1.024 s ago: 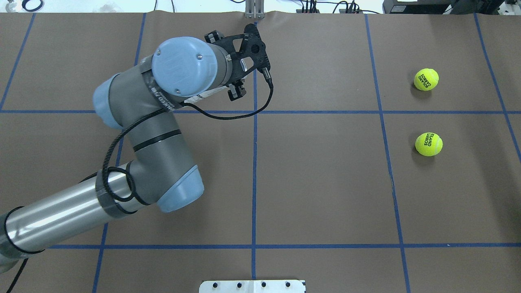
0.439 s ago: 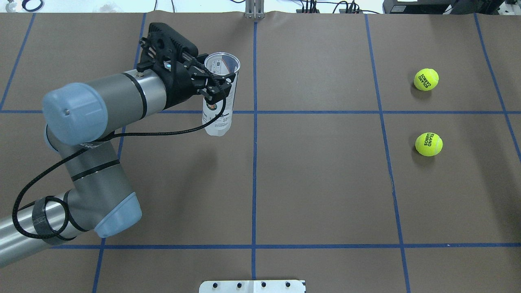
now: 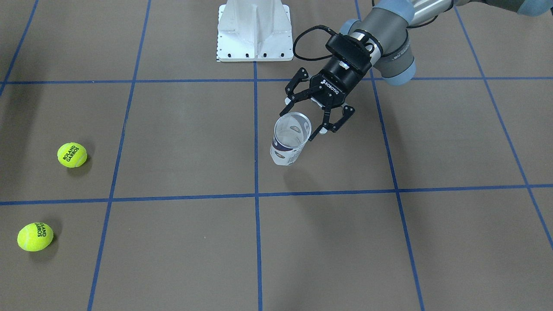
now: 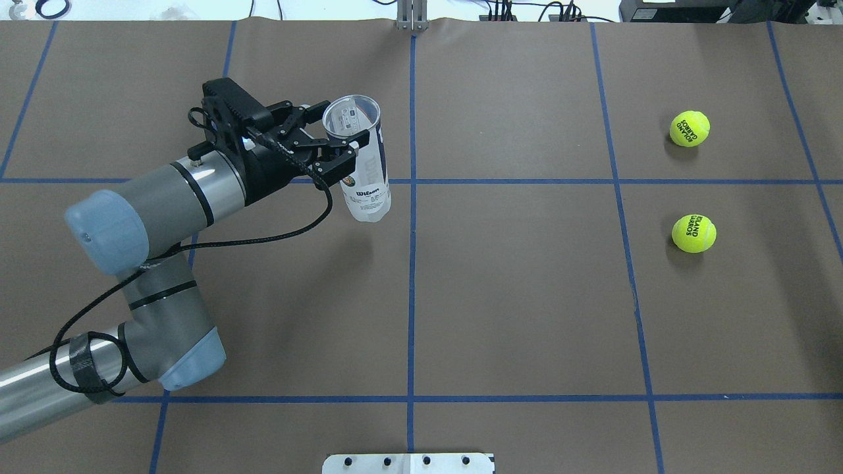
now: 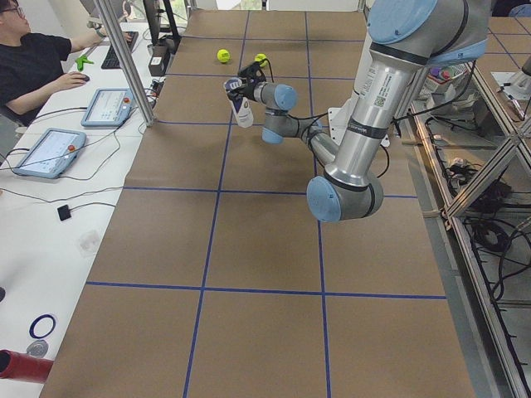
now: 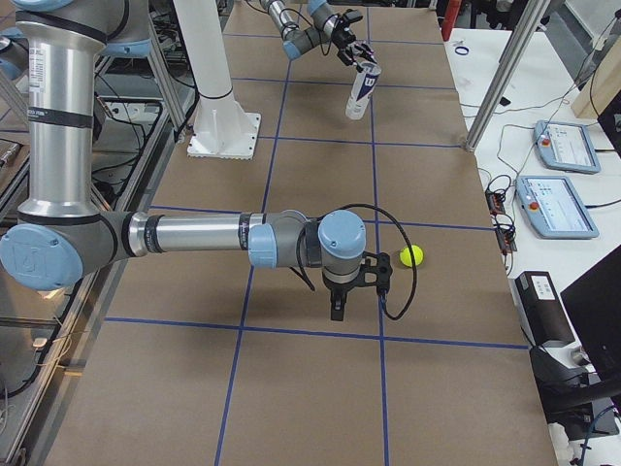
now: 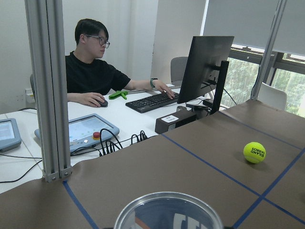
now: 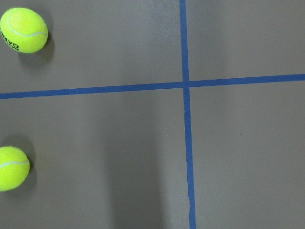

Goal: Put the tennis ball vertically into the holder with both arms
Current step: 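Lift the can with the left gripper and tilt it upright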

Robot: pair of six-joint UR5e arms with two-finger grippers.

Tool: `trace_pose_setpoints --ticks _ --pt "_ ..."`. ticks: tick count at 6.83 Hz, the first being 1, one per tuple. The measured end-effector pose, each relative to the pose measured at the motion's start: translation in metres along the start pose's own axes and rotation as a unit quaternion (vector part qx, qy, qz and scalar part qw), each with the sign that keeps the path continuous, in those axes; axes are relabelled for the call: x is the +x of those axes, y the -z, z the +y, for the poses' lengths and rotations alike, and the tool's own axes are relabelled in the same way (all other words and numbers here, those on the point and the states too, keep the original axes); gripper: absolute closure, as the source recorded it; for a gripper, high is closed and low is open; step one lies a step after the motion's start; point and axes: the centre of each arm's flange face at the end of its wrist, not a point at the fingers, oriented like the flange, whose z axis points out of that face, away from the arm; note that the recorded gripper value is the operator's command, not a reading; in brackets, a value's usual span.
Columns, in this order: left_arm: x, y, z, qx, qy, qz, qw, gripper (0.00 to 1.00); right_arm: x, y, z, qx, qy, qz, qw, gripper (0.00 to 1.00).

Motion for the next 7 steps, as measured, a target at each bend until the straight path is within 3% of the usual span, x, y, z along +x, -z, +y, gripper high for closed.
trace_pose_setpoints --ticks 3,4,6,7 --pt "0.028 0.001 0.050 0.033 -0.029 0.004 0.9990 0.68 0.000 0.000 0.000 0.000 0.000 0.000 1.0000 0.00" --pt "0.030 0.001 0.052 0.035 -0.033 0.005 0.9988 0.61 0.001 0.000 0.000 -0.001 -0.001 0.000 1.0000 0.00" --pt "0.034 -0.001 0.057 0.033 -0.052 0.006 0.9981 0.57 0.001 -0.001 0.001 -0.002 -0.002 0.000 1.0000 0.00" --pt "0.034 -0.004 0.061 0.030 -0.058 0.006 0.9979 0.44 0.002 -0.001 0.001 -0.002 -0.002 0.000 1.0000 0.00"
